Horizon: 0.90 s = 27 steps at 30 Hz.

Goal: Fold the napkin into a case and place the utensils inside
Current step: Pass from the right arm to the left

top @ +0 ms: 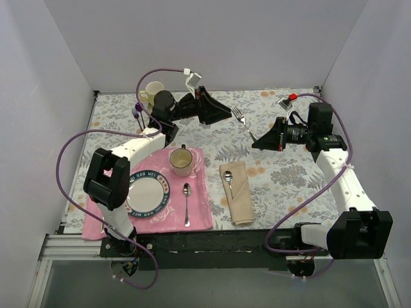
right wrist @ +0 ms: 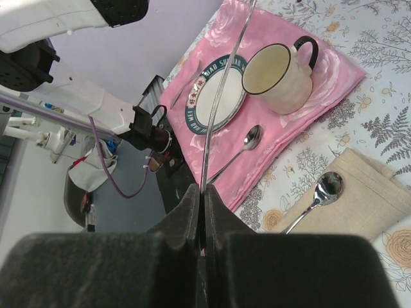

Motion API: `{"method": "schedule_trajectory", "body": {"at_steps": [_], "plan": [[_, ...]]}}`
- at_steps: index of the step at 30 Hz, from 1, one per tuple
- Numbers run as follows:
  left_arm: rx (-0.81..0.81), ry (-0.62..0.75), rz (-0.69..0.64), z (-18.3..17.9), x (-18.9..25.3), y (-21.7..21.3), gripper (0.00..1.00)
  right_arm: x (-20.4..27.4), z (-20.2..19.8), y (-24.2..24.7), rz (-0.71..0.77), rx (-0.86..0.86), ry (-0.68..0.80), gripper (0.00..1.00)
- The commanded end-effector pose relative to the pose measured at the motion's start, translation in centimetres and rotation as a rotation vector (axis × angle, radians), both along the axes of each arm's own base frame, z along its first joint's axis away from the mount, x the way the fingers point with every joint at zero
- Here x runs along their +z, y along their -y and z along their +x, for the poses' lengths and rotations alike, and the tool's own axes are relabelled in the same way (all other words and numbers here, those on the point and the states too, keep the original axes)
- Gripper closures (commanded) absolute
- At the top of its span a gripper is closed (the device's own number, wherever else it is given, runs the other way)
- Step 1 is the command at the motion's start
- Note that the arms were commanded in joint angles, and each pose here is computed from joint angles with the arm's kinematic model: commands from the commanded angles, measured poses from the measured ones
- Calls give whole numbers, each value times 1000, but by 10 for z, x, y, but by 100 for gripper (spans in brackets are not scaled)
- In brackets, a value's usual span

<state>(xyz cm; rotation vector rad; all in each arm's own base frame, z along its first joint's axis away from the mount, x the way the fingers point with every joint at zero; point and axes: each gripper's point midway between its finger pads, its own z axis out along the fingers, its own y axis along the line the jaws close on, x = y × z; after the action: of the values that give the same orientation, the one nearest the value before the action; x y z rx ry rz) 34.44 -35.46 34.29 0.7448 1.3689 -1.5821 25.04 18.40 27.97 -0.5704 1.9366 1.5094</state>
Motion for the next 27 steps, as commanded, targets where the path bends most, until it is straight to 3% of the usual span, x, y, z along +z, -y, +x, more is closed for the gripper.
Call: {"method": "schedule_trajectory", "body": {"at_steps": [1,13,21,23,24,25,26,27], "plan": [[46,29,-32,10,18,7,63,15,-14,-1,28,45,56,99],[84,-9,-36,11,15,16,64,15,-22,-1,36,60,54,99],[6,-3,-56,-1,21,19,100,14,-20,-2,41,63,47,99],[-18,-11,-45,-5,17,20,100,13,-17,-2,38,55,43,99],[-26,-4,-42,-6,17,19,100,12,-17,-2,37,53,37,92],[-37,-15,-30,-7,14,20,100,12,-17,-2,35,50,29,79],[-35,-28,-22,-6,12,20,100,11,-15,-2,29,42,25,49],[-31,-35,-12,-4,10,20,100,7,-14,-1,15,34,15,38]]}}
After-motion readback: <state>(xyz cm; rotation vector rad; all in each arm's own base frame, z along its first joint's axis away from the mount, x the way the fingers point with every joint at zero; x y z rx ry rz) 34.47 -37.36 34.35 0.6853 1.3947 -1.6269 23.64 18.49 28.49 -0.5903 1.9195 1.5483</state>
